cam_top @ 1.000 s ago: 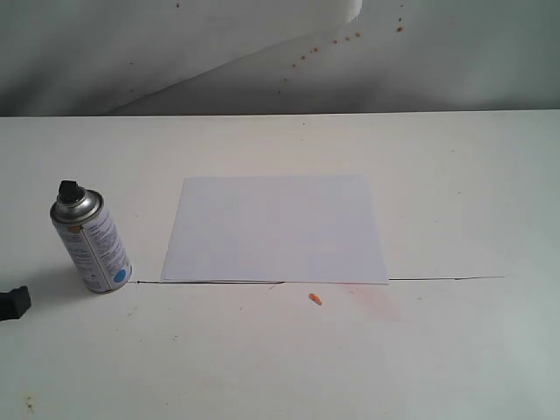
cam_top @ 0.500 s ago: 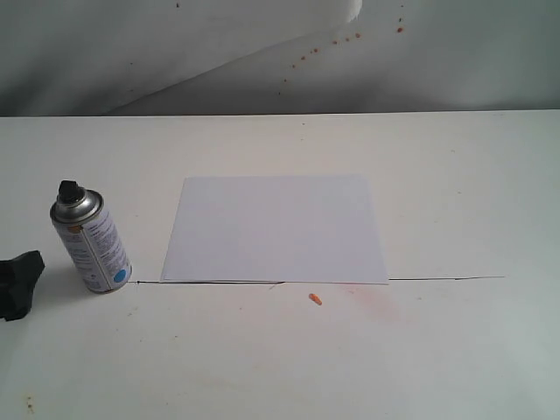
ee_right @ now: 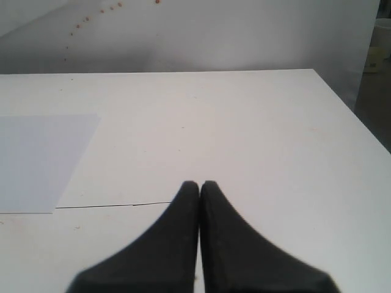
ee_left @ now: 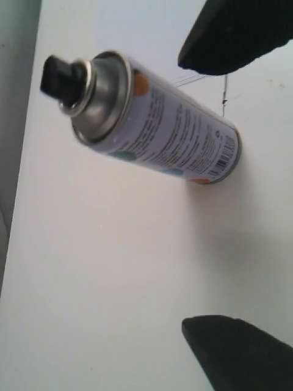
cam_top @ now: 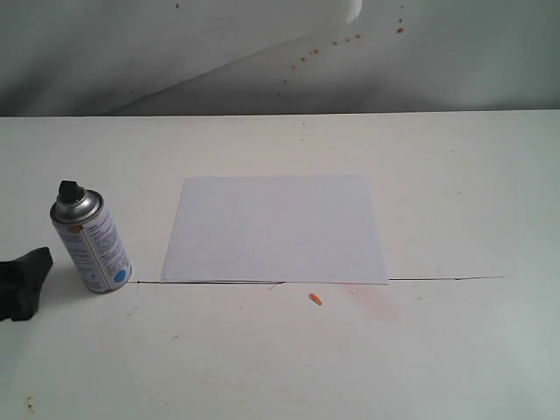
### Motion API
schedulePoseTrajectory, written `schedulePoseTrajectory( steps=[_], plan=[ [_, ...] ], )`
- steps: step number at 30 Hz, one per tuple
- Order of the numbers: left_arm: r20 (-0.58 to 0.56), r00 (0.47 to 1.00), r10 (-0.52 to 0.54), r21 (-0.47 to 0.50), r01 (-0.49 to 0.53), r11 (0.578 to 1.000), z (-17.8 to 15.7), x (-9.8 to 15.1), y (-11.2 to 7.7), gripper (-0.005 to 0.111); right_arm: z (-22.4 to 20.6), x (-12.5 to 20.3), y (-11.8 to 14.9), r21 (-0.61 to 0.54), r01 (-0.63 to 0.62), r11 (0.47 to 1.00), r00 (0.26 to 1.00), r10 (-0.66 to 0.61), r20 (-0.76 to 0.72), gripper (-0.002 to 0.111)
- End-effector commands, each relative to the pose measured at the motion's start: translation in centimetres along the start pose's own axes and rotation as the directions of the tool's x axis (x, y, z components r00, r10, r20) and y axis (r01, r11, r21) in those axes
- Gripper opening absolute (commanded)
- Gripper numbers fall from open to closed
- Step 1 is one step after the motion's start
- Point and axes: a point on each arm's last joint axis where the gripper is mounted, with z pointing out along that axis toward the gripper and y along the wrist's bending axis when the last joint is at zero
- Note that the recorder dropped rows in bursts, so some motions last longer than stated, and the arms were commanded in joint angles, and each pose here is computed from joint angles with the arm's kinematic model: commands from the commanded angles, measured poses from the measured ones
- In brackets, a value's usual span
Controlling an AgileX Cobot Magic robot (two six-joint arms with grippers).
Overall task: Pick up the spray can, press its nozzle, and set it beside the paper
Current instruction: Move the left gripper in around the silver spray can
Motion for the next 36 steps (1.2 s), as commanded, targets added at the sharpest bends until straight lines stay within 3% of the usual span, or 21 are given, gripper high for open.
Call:
schedulePoseTrajectory(
  steps=[1, 5, 12, 20, 26, 31, 36],
  plan=[
    [-0.003, 0.961, 0.275, 0.129, -0.273, 0.953, 0.3, 0.6, -1.1, 0.105, 0.0, 0.1, 0.0, 0.003, 0.016, 1.000, 1.000, -0.016, 0.003, 0.000],
    [0.022, 0.908, 0.418, 0.251, -0.409, 0.877, 0.7, 1.3, -2.1, 0.105, 0.0, 0.1, 0.0, 0.003, 0.016, 1.000, 1.000, -0.016, 0.003, 0.000],
    [-0.048, 0.910, 0.411, 0.255, -0.387, 0.886, 2.1, 2.6, -1.7, 0.105, 0.0, 0.1, 0.0, 0.003, 0.016, 1.000, 1.000, -0.016, 0.003, 0.000],
    [0.008, 0.892, 0.452, 0.271, -0.437, 0.858, 2.9, 2.8, -1.9, 0.105, 0.0, 0.1, 0.0, 0.003, 0.016, 1.000, 1.000, -0.016, 0.003, 0.000],
    [-0.016, 0.916, 0.401, 0.205, -0.389, 0.898, 3.2, 2.8, -1.3, 0.105, 0.0, 0.1, 0.0, 0.003, 0.016, 1.000, 1.000, -0.016, 0.003, 0.000],
    [0.084, 0.903, 0.421, 0.183, -0.429, 0.885, 3.2, 1.9, -1.5, 0.105, 0.0, 0.1, 0.0, 0.003, 0.016, 1.000, 1.000, -0.016, 0.003, 0.000],
    [0.075, 0.908, 0.413, 0.133, -0.420, 0.898, 3.8, 2.0, -1.0, 0.105, 0.0, 0.1, 0.0, 0.003, 0.016, 1.000, 1.000, -0.016, 0.003, 0.000]
  ],
)
